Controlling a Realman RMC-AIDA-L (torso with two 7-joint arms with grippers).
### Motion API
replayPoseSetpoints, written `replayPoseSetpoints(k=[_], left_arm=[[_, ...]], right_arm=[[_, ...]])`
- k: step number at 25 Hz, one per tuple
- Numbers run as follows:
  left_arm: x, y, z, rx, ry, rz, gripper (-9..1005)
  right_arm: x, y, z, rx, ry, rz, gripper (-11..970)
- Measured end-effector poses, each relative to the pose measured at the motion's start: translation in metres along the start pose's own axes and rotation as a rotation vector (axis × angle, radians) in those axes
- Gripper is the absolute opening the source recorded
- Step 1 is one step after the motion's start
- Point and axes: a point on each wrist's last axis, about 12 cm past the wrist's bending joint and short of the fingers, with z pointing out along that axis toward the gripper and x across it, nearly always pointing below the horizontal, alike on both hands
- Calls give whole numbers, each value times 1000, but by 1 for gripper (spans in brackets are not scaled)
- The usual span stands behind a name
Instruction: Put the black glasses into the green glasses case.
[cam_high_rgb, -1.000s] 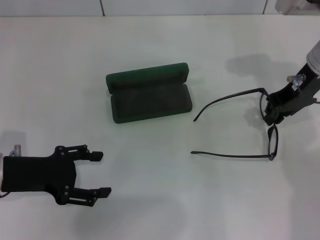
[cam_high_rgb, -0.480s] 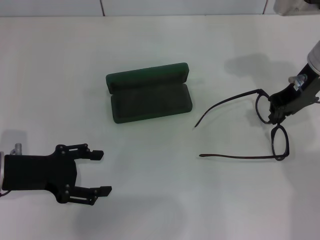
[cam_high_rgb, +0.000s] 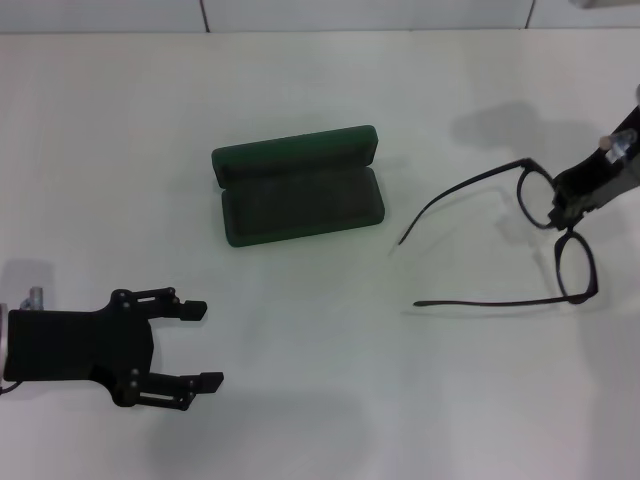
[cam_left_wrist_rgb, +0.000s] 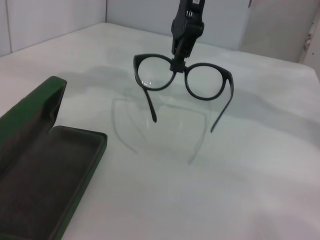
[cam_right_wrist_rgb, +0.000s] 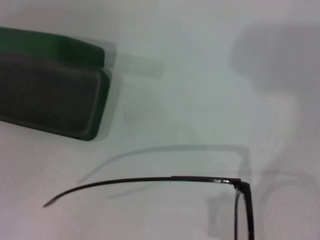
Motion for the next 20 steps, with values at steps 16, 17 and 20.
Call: replayPoseSetpoints(k=[16,17,20], left_arm=[[-3,-4,27,96,-53,-194,870],[-3,-4,28,100,-55,-202,870],[-6,-4,33,110,-75,-228,870]], right_arm=[[23,-46,-21,-18,-261,-204,39],[24,-48,-21,-16,-282,-217,39],[27,-52,-26,-22,-391,-267,39]])
